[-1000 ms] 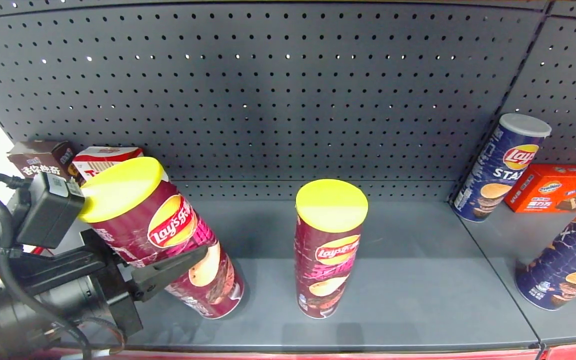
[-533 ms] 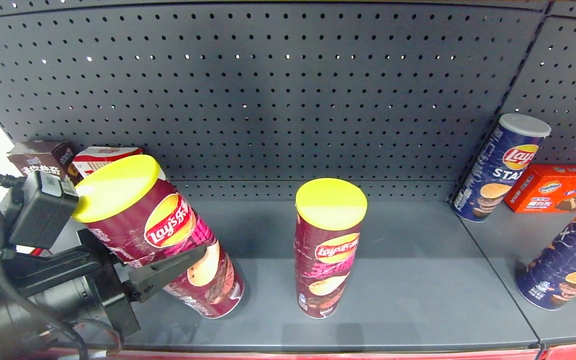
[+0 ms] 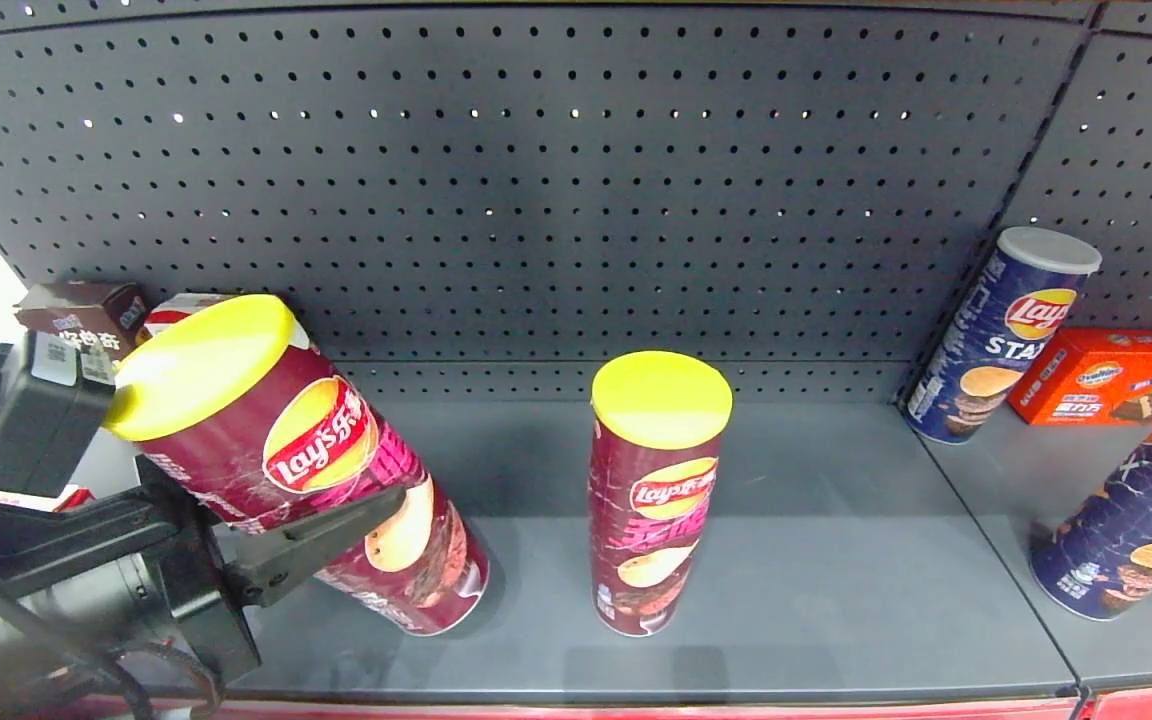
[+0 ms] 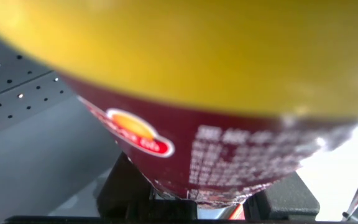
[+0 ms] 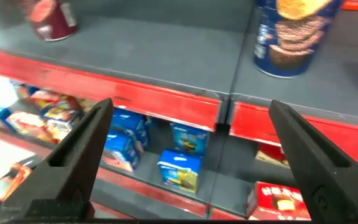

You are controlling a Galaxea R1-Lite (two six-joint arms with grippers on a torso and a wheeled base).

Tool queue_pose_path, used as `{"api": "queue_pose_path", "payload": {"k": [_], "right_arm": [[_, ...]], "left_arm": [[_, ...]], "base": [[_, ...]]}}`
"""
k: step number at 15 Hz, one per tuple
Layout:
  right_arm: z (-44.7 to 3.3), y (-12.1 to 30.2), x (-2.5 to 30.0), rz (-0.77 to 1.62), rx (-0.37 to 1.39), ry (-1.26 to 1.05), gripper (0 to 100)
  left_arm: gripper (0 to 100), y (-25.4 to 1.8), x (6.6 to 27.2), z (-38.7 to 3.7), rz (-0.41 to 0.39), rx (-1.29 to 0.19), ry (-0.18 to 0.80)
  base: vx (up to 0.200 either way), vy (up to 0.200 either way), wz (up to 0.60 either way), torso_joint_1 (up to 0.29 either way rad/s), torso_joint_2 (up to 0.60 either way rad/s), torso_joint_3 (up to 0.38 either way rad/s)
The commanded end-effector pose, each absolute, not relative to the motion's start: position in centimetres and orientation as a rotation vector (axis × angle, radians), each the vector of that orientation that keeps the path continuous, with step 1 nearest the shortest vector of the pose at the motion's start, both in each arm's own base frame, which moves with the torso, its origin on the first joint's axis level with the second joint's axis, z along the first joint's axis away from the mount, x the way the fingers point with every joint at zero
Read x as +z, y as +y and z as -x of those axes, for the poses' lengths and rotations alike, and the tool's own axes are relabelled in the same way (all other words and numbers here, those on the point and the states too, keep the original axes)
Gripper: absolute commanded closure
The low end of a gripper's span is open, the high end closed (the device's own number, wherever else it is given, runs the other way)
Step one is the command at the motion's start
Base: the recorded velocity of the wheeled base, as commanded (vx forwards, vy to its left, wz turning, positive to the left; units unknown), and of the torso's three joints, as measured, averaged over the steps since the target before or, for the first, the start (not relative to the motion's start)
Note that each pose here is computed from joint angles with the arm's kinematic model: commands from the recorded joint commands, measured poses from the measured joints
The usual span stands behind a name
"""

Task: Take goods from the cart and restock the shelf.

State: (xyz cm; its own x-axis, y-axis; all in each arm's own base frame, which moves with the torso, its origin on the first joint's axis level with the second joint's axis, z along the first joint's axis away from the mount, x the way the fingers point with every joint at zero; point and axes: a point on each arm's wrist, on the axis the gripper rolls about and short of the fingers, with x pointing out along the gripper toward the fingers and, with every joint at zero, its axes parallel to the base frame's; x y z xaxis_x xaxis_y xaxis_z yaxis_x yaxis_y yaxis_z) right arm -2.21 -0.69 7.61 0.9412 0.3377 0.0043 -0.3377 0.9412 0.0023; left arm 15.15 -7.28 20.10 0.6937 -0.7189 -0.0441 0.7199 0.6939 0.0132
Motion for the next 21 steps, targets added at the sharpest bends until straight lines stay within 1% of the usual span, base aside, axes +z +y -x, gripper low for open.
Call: {"api": "queue_pose_path", "payload": {"k": [1,3,5,7,8,9,10,12,13,14,15,16,17,18,20,21], "right_arm": [[2.2,-0.6,7.6,-0.003,0.325,-0.001,0],[2.2,-0.7,7.6,-0.003,0.331,-0.001,0],[2.2,-0.7,7.6,-0.002,0.331,-0.001,0],[2.2,-0.7,7.6,-0.002,0.331,-0.003,0],[2.2,-0.7,7.6,-0.002,0.331,-0.003,0],[2.2,-0.7,7.6,-0.002,0.331,-0.003,0],[2.2,-0.7,7.6,-0.002,0.331,-0.001,0],[2.2,-0.7,7.6,-0.002,0.331,-0.003,0],[2.2,-0.7,7.6,-0.002,0.331,-0.003,0],[2.2,-0.7,7.6,-0.002,0.331,-0.001,0],[2.2,-0.7,7.6,-0.002,0.331,-0.003,0],[2.2,-0.7,7.6,-0.002,0.331,-0.003,0],[2.2,-0.7,7.6,-0.002,0.331,-0.003,0],[2.2,-0.7,7.6,-0.002,0.331,-0.003,0],[2.2,-0.7,7.6,-0.002,0.331,-0.003,0],[2.2,-0.7,7.6,-0.002,0.331,-0.003,0]], "left_arm": [[100,-7.4,20.0,-15.4,-0.030,-0.811,0.044],[100,-7.5,19.5,-15.5,-0.029,-0.821,0.069],[100,-7.7,19.6,-16.0,-0.026,-0.849,0.072],[100,-7.9,20.1,-16.5,-0.026,-0.851,0.060],[100,-7.9,20.9,-16.7,0.017,-0.846,0.053],[100,-8.0,21.0,-16.7,0.040,-0.847,0.060],[100,-7.9,21.2,-17.0,0.059,-0.831,0.071],[100,-7.4,21.7,-17.7,0.060,-0.773,0.100],[100,-7.2,21.8,-17.9,0.056,-0.761,0.142],[100,-7.5,21.9,-17.8,0.034,-0.778,0.183],[100,-7.8,22.2,-18.1,0.005,-0.789,0.200],[100,-8.0,22.4,-18.5,-0.009,-0.798,0.210],[100,-8.5,22.8,-19.6,-0.019,-0.807,0.219],[100,-9.1,22.6,-20.7,-0.030,-0.826,0.228],[100,-10.0,22.3,-23.3,-0.137,-0.836,0.212],[100,-10.2,22.1,-23.9,-0.162,-0.839,0.210]], "base": [[0.000,0.000,0.00,0.000,0.00,0.000],[0.000,0.000,0.00,0.000,0.00,0.000],[0.000,0.000,0.00,0.000,0.00,0.000],[0.000,0.000,0.00,0.000,0.00,0.000],[0.000,0.000,0.00,0.000,0.00,0.000],[0.000,0.000,0.00,0.000,0.00,0.000],[0.000,0.000,0.00,0.000,0.00,0.000],[0.000,0.000,0.00,0.000,0.00,0.000],[0.000,0.000,0.00,0.000,0.00,0.000],[0.000,0.000,0.00,0.000,0.00,0.000],[0.000,0.000,0.00,0.000,0.00,0.000],[0.000,0.000,0.00,0.000,0.00,0.000],[0.000,0.000,0.00,0.000,0.00,0.000],[0.000,0.000,0.00,0.000,0.00,0.000],[0.000,0.000,0.00,0.000,0.00,0.000],[0.000,0.000,0.00,0.000,0.00,0.000]]}}
